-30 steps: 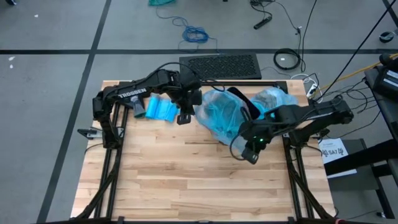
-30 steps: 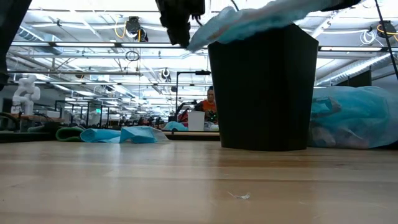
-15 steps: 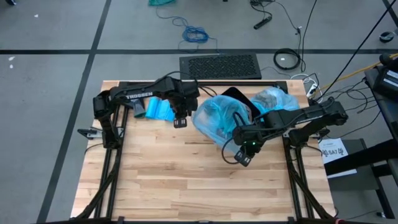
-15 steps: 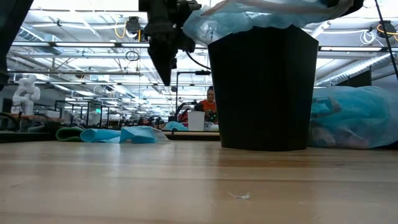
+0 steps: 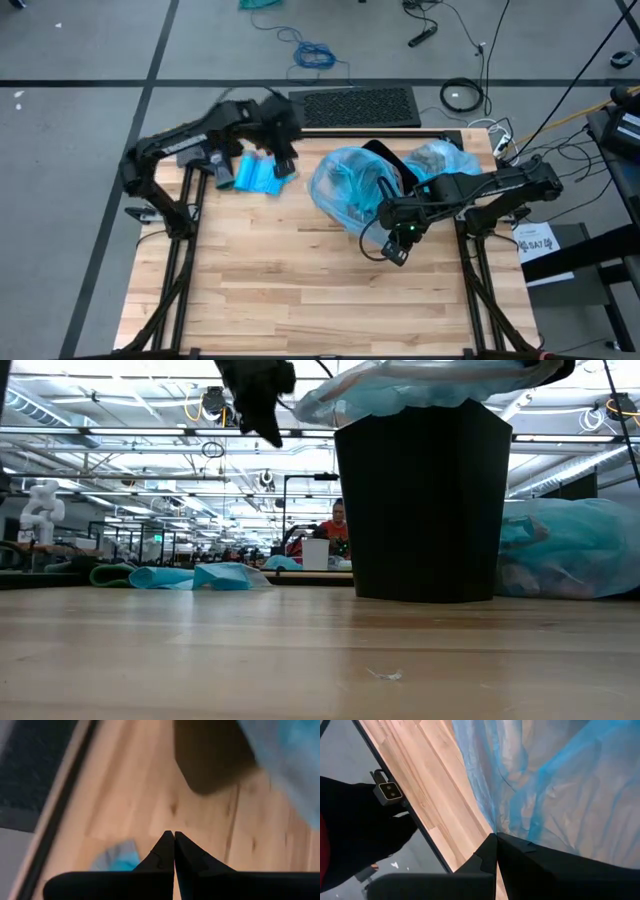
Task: Place trash/remove bag and relplace
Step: Put the blue trash bag into the trash bin
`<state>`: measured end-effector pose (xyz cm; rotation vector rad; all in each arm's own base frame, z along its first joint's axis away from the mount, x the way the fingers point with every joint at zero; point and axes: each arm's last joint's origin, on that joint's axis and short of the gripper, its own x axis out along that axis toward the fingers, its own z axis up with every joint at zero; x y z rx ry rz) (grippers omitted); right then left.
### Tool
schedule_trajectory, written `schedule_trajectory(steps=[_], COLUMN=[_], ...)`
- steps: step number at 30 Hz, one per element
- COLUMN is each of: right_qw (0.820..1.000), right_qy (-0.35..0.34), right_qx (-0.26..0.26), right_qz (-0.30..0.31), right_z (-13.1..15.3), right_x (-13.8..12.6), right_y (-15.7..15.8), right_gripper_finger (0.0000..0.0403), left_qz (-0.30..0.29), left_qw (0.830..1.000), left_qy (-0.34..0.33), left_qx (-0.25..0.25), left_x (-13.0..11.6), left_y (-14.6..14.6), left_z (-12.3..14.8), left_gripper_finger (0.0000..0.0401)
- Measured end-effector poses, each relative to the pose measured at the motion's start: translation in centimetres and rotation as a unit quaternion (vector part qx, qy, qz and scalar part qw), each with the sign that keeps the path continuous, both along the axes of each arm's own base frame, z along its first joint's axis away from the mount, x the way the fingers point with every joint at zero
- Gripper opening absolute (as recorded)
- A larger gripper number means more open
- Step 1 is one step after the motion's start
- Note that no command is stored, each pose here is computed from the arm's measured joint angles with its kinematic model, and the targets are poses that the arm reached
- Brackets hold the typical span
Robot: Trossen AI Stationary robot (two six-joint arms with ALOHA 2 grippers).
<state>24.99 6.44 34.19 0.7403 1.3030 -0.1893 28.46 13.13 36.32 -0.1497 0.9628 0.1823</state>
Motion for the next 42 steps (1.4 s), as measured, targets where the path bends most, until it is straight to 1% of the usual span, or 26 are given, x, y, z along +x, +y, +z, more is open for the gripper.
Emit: schedule_trajectory(steps=[4, 7, 9, 12, 15, 17, 19, 22, 25, 28, 32, 35, 37, 42], right_qw=[1.0, 0.999, 0.998, 0.996, 0.993, 0.992, 0.992, 0.992, 0.991, 0.991, 0.989, 0.991, 0.991, 0.99], right_qy=[0.003, 0.0, -0.013, -0.031, -0.04, -0.041, -0.041, -0.029, -0.027, -0.028, -0.031, -0.046, -0.066, -0.1], right_qx=[-0.004, -0.014, -0.029, -0.066, -0.098, -0.102, -0.102, -0.104, -0.105, -0.105, -0.105, -0.094, -0.086, -0.079], right_qz=[0.007, 0.032, 0.048, 0.056, 0.052, 0.058, 0.062, 0.066, 0.074, 0.084, 0.095, 0.084, 0.076, 0.061], right_z=[0.1, 0.2, 0.4, 0.8, 1.1, 1.2, 1.3, 1.2, 1.2, 1.2, 1.2, 1.4, 1.8, 2.6], right_x=[-0.2, -0.5, -0.7, -1.1, -1.5, -1.8, -1.9, -2.1, -2.2, -2.3, -2.4, -2.3, -2.3, -2.7], right_y=[-0.4, -0.7, -0.9, -1.2, -1.5, -1.5, -1.5, -1.6, -1.3, -1.0, -0.5, -0.2, -0.1, -0.3], right_gripper_finger=[0.0, 0.0, 0.0, 0.0, 0.0, 0.0002, 0.0012, 0.0039, 0.0077, 0.0115, 0.0159, 0.0182, 0.0189, 0.0189], left_qz=[0.031, 0.049, 0.064, 0.075, 0.08, 0.082, 0.087, 0.089, 0.102, 0.111, 0.112, 0.106, 0.108, 0.093], left_qw=[0.997, 0.991, 0.987, 0.984, 0.981, 0.977, 0.974, 0.97, 0.97, 0.969, 0.963, 0.963, 0.962, 0.964], left_qy=[-0.071, -0.122, -0.147, -0.163, -0.178, -0.193, -0.206, -0.224, -0.223, -0.219, -0.24, -0.243, -0.248, -0.228], left_qx=[0.02, 0.024, 0.019, 0.006, -0.019, -0.029, -0.023, -0.013, 0.009, 0.035, 0.039, 0.038, 0.042, 0.096], left_x=[-1.0, -1.7, -2.2, -2.9, -3.3, -3.7, -4.3, -5.0, -5.2, -5.1, -4.7, -3.8, -3.2, -2.5], left_y=[0.0, -0.3, -0.7, -1.7, -3.1, -4.4, -5.9, -9.1, -12.6, -15.9, -18.5, -19.2, -19.0, -17.7], left_z=[2.3, 3.9, 4.8, 5.5, 6.2, 6.9, 7.6, 8.4, 7.8, 6.3, 5.1, 4.6, 4.5, 4.2], left_gripper_finger=[0.0002, 0.0002, 0.0002, 0.0002, 0.0002, 0.0002, 0.0002, 0.0002, 0.0002, 0.0002, 0.0002, 0.0002, 0.0002, 0.0002])
